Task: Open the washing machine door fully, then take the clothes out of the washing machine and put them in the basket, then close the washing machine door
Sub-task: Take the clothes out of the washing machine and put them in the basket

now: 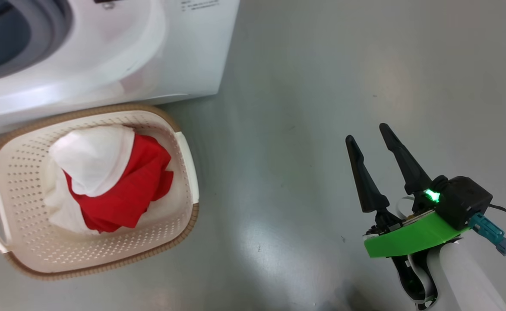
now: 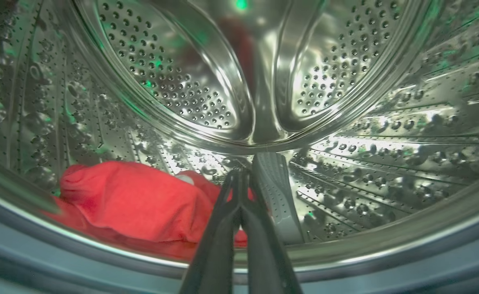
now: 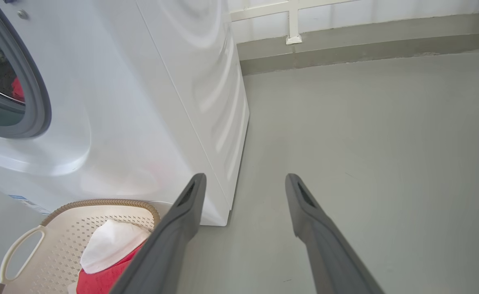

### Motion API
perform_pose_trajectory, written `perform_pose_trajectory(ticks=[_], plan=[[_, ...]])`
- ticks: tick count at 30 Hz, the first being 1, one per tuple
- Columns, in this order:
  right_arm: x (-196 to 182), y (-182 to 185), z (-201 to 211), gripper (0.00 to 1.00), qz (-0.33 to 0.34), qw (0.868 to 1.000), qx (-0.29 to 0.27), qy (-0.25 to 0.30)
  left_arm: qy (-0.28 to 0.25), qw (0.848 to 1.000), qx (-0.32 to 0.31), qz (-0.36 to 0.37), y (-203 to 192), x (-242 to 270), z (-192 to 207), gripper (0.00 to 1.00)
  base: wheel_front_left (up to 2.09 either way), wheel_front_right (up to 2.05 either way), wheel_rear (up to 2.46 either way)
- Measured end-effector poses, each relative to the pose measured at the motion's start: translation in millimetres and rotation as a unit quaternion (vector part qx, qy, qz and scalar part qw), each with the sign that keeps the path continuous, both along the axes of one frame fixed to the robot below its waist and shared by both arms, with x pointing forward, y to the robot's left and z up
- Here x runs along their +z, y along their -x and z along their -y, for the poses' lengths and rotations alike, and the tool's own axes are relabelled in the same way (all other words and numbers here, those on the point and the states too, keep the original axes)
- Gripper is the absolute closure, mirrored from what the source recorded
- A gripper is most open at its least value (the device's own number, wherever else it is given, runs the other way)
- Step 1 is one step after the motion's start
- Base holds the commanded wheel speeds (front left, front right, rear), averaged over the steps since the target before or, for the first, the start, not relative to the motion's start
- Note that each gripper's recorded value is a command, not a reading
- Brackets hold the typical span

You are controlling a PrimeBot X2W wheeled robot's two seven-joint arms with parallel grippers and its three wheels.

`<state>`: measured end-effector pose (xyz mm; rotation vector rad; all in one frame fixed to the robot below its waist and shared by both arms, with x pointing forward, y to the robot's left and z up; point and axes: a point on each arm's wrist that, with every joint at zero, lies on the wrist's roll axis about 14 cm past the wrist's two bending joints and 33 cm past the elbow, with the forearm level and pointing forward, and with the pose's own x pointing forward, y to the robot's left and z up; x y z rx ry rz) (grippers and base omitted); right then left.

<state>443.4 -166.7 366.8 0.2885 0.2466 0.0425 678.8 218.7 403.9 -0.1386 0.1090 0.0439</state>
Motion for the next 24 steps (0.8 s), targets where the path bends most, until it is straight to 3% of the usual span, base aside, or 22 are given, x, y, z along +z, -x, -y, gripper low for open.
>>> perform_pose_trajectory(ticks=[12, 24], plan=[[19, -2, -4, 0.0, 0.024, 1.0, 0.006, 0.0, 0.056, 0.998, 0.009, 0.039, 35, 26, 4, 1.0, 0.0, 0.0, 0.0], [36, 7, -9, 0.0, 0.04, 0.999, 0.015, 0.008, 0.078, 0.996, 0.001, 0.052, 84, 41, 12, 1.0, 0.0, 0.0, 0.0]])
